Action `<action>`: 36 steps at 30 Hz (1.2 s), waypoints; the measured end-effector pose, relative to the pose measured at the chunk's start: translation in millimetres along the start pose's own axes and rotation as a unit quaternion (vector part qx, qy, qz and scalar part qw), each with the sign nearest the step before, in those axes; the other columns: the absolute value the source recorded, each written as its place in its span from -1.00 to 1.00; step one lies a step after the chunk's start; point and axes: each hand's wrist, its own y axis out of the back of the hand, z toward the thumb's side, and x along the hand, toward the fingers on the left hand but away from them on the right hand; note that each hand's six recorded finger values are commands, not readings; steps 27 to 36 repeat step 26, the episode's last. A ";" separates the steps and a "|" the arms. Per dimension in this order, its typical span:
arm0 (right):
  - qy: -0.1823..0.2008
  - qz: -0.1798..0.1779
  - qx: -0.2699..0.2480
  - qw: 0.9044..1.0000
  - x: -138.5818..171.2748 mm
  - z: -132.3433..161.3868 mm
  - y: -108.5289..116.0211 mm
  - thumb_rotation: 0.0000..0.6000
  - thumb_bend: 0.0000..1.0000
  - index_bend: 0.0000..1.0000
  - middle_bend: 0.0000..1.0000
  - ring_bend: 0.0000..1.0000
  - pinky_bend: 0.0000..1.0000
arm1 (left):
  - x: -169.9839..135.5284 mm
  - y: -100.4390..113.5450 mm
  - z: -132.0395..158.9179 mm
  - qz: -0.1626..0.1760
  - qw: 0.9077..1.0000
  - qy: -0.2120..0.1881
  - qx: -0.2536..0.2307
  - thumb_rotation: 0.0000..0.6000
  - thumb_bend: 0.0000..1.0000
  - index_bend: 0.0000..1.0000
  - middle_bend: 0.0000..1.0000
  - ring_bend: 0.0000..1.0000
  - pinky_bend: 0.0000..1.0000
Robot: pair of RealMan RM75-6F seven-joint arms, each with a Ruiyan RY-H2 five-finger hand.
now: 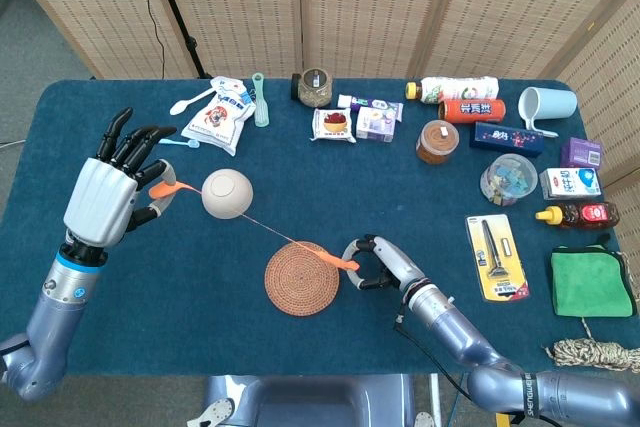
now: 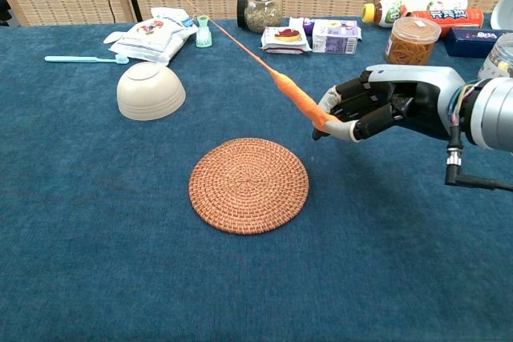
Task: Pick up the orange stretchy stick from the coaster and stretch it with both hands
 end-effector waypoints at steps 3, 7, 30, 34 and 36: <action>-0.001 -0.003 -0.005 1.000 1.4 -2.0 2.6 1.00 0.02 0.60 -0.15 -0.43 -0.95 | -0.5 0.6 -5.6 0.001 1.000 0.004 0.007 1.00 -0.18 0.54 -0.54 -0.58 -1.00; -0.003 -0.009 -0.006 1.000 4.1 -4.0 8.9 1.00 0.02 0.60 -0.15 -0.43 -0.95 | -3.1 -0.4 -13.5 -0.003 1.000 0.008 0.021 1.00 -0.18 0.54 -0.54 -0.58 -1.00; -0.002 -0.018 -0.003 1.000 14.1 -6.1 23.0 1.00 0.02 0.60 -0.15 -0.43 -0.95 | -15.7 -10.4 -32.6 -0.027 0.999 0.017 0.044 1.00 -0.18 0.54 -0.54 -0.58 -1.00; -0.002 -0.018 -0.003 1.000 14.1 -6.1 23.0 1.00 0.02 0.60 -0.15 -0.43 -0.95 | -15.7 -10.4 -32.6 -0.027 0.999 0.017 0.044 1.00 -0.18 0.54 -0.54 -0.58 -1.00; -0.002 -0.018 -0.003 1.000 14.1 -6.1 23.0 1.00 0.02 0.60 -0.15 -0.43 -0.95 | -15.7 -10.4 -32.6 -0.027 0.999 0.017 0.044 1.00 -0.18 0.54 -0.54 -0.58 -1.00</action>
